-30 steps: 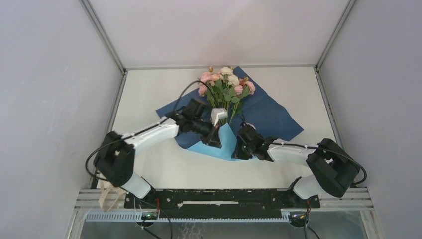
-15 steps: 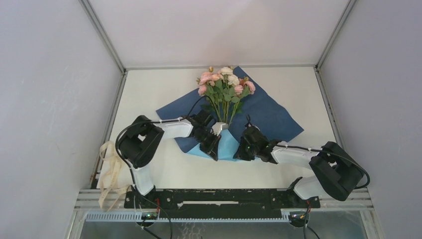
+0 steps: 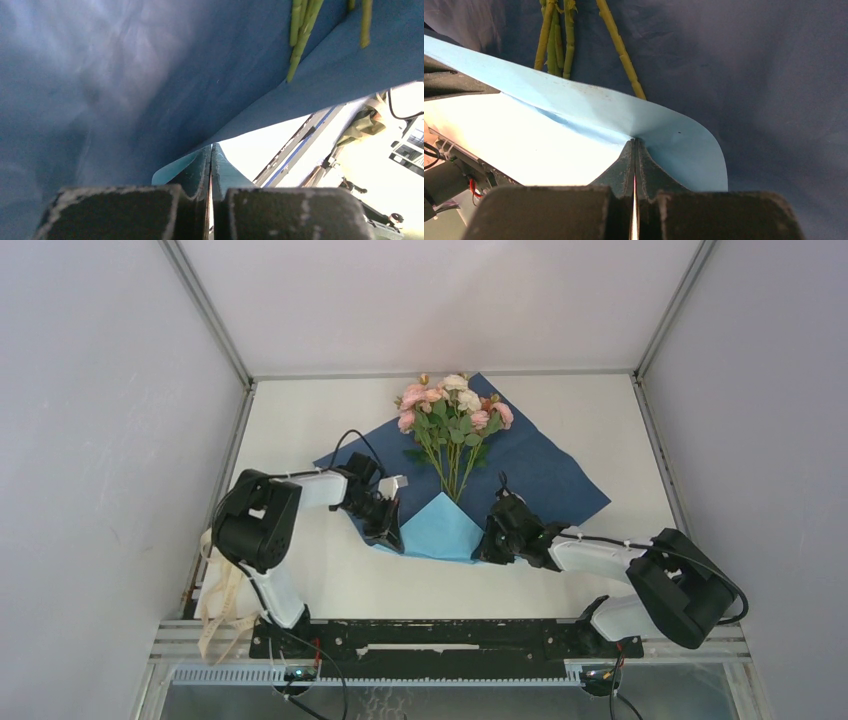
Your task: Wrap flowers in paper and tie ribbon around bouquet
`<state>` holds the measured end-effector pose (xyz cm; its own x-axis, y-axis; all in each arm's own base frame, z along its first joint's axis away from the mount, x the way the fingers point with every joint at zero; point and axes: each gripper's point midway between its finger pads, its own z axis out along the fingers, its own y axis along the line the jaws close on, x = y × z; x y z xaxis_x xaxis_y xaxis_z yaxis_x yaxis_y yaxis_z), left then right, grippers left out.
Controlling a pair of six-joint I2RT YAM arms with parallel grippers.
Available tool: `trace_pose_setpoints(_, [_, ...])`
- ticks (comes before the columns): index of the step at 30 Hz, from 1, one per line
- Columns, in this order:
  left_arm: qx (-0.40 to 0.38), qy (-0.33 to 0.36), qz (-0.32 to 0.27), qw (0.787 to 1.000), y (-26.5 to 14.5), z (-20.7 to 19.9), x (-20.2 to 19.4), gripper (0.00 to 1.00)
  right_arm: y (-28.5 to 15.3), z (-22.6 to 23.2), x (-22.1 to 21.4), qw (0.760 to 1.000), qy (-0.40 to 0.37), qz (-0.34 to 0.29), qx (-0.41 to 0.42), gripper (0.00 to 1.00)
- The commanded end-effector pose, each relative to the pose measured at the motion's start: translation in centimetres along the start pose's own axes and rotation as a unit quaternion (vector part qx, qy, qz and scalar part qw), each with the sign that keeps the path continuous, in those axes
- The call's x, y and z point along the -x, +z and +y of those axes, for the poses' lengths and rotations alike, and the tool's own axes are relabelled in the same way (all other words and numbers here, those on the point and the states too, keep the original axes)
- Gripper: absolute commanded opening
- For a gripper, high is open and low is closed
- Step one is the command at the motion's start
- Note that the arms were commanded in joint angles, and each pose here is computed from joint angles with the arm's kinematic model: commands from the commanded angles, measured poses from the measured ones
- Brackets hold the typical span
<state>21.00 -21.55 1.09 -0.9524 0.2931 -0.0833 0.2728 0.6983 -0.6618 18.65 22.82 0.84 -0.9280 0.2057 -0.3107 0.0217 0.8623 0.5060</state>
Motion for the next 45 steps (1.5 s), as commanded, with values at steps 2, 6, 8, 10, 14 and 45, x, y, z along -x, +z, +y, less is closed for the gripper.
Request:
trace_pose_setpoints(2, [0.080, -0.017, 0.010, 0.997, -1.5, 4.2, -2.6, 0.01, -0.3, -3.2, -0.9, 0.998, -0.002, 0.009, -0.054, 0.00])
trace_pose_setpoints(6, [0.085, -0.004, -0.022, 0.996, -3.0, 3.8, -1.6, 0.01, -0.5, -3.3, -0.9, 0.998, -0.001, 0.008, -0.058, 0.00])
trace_pose_setpoints(8, [0.085, 0.023, -0.047, 0.995, -4.5, 2.6, -0.2, 0.02, -0.5, -3.4, -0.8, 0.998, 0.000, 0.007, -0.060, 0.00])
trace_pose_setpoints(10, [0.088, 0.064, -0.093, 0.990, -6.5, 0.8, 2.1, 0.02, -0.6, -3.4, -0.8, 0.998, 0.003, 0.006, -0.061, 0.00])
trace_pose_setpoints(14, [0.087, 0.189, -0.160, 0.965, -8.8, -5.5, 4.8, 0.03, -0.6, -3.4, -0.7, 0.998, 0.011, 0.002, -0.062, 0.00])
trace_pose_setpoints(45, [0.060, 0.205, -0.095, 0.972, 6.0, -7.0, 9.1, 0.12, -5.9, -7.2, -0.6, 0.954, 0.219, -0.136, -0.155, 0.84])
